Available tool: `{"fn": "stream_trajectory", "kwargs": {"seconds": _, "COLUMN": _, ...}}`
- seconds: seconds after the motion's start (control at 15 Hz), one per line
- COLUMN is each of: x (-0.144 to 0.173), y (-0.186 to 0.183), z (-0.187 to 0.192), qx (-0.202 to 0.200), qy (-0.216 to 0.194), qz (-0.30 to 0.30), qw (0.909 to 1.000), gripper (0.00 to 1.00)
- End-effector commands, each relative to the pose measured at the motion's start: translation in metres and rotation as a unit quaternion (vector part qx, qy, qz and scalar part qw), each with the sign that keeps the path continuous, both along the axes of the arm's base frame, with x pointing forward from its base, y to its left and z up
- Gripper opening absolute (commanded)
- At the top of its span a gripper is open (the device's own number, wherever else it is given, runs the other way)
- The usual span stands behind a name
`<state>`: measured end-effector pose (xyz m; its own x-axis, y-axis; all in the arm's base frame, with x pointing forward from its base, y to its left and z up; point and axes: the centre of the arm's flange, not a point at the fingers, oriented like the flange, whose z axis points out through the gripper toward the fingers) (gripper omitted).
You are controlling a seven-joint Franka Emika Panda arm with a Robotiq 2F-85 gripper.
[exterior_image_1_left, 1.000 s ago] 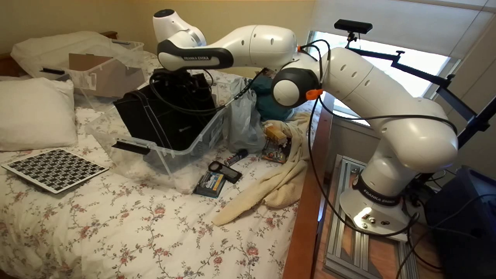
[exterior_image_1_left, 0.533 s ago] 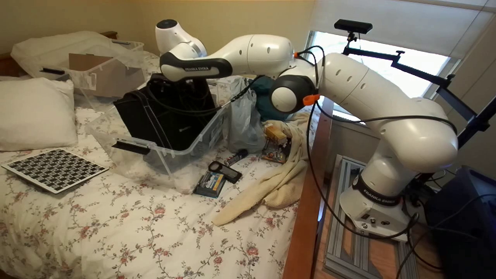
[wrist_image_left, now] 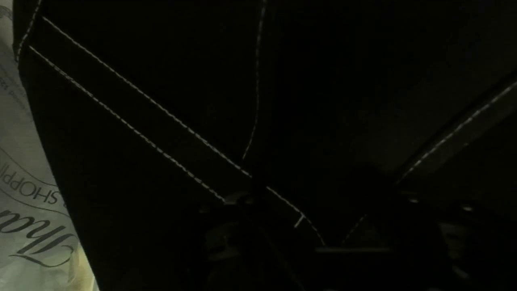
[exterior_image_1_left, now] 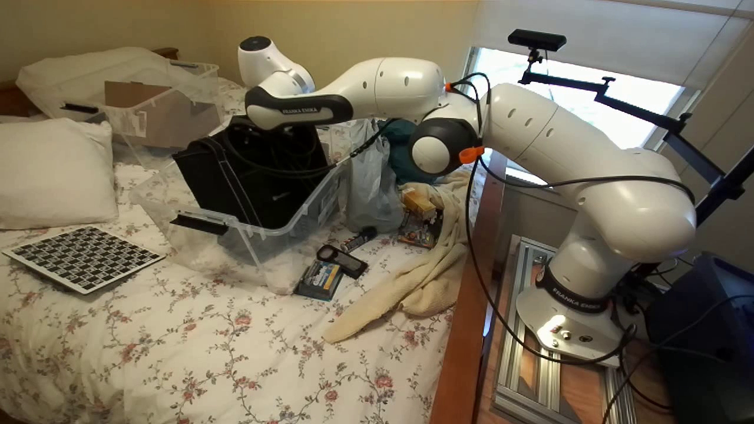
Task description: Remove the white box from the front small pocket of the black bag and put it in the big pocket
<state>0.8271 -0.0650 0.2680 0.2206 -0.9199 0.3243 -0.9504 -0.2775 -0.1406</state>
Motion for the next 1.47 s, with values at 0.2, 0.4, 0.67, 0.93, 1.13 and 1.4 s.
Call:
{"fn": "stream_trajectory", "kwargs": {"seconds": 0.2, "x": 0.059, "y": -0.003, "z": 0.011, "qx": -0.004, "qy": 0.005, "qz": 0.031, "qw": 0.9995, "gripper": 0.11}}
{"fn": "stream_trajectory", "kwargs": {"seconds": 0.4, "x": 0.042, "y": -0.008, "z": 0.032, "qx": -0.031, "qy": 0.000, "qz": 0.038, "qw": 0.9988, "gripper": 0.00}}
{"fn": "stream_trajectory", "kwargs": {"seconds": 0.67, "x": 0.030, "y": -0.014, "z": 0.061, "qx": -0.088, "qy": -0.017, "qz": 0.042, "qw": 0.9951, "gripper": 0.36}}
{"fn": "stream_trajectory", "kwargs": {"seconds": 0.93, "x": 0.030, "y": -0.016, "z": 0.077, "qx": -0.117, "qy": -0.019, "qz": 0.063, "qw": 0.9909, "gripper": 0.64}}
{"fn": "stream_trajectory", "kwargs": {"seconds": 1.13, "x": 0.034, "y": -0.018, "z": 0.077, "qx": -0.136, "qy": -0.015, "qz": 0.086, "qw": 0.9869, "gripper": 0.84}}
{"fn": "stream_trajectory", "kwargs": {"seconds": 1.4, "x": 0.040, "y": -0.021, "z": 0.073, "qx": -0.162, "qy": -0.020, "qz": 0.117, "qw": 0.9795, "gripper": 0.85}}
